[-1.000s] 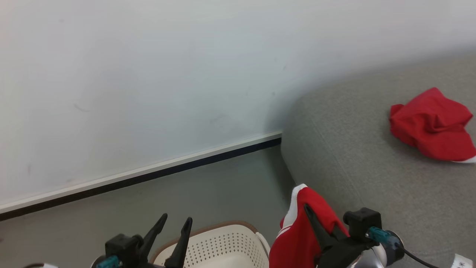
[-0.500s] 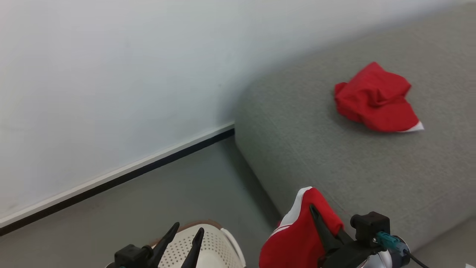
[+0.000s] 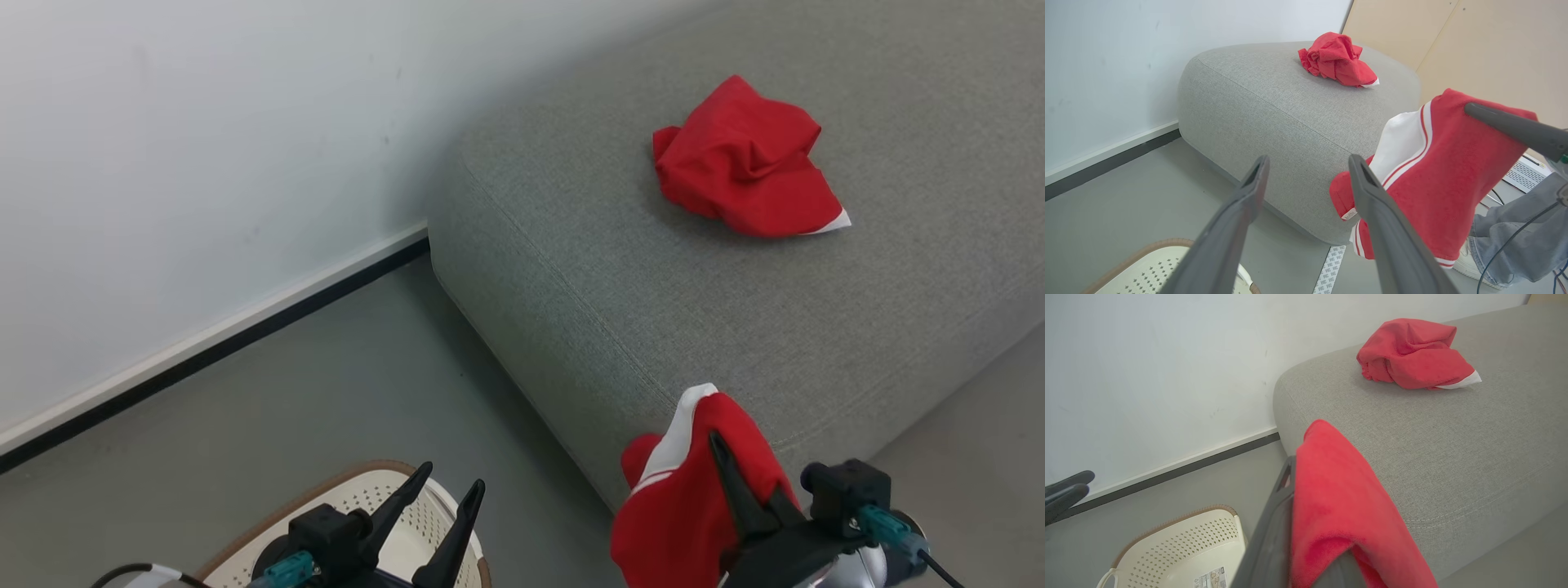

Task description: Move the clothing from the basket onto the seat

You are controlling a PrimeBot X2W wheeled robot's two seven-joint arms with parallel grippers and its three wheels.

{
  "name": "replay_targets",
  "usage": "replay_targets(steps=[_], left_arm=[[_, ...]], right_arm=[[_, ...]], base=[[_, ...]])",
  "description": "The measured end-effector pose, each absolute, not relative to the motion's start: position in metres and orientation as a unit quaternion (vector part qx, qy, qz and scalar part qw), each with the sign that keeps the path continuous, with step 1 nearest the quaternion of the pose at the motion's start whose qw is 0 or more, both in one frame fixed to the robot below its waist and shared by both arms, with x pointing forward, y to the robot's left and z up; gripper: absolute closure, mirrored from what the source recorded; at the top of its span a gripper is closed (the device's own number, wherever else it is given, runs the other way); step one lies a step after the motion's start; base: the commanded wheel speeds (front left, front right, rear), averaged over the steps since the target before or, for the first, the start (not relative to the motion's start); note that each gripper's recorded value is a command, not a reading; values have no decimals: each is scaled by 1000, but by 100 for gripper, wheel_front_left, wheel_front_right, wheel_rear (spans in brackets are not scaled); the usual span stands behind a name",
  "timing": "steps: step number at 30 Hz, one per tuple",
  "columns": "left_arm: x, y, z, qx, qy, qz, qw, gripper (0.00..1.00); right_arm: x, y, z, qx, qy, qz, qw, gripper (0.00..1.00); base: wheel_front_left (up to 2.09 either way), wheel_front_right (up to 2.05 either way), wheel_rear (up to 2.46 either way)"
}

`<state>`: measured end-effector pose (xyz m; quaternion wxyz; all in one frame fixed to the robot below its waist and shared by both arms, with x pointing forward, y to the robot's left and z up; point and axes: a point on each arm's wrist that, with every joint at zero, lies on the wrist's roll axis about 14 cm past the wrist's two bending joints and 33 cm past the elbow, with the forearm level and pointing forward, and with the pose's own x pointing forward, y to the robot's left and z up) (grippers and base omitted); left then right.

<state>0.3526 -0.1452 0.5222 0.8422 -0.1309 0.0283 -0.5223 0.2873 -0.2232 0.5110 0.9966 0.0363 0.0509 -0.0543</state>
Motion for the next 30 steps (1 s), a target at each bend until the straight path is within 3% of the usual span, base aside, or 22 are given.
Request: replay_targets(steps=[7, 13, 21, 30], left_arm=[[358, -149, 515, -140, 40, -523, 840, 0], [360, -146, 518, -152, 39, -517, 841, 0], [371, -147, 533, -175, 20, -528, 831, 0], [393, -142, 528, -195, 8, -539, 819, 0]], right_arm=[[313, -225, 542, -62, 38, -3, 997, 100], [349, -254, 605, -200, 14, 18, 980, 100], [403, -315, 698, -240, -45, -37, 969, 100], [473, -394, 757, -308, -32, -123, 943, 100]], base=[[0, 0, 0], [0, 0, 0], [0, 0, 0], [0, 0, 0]])
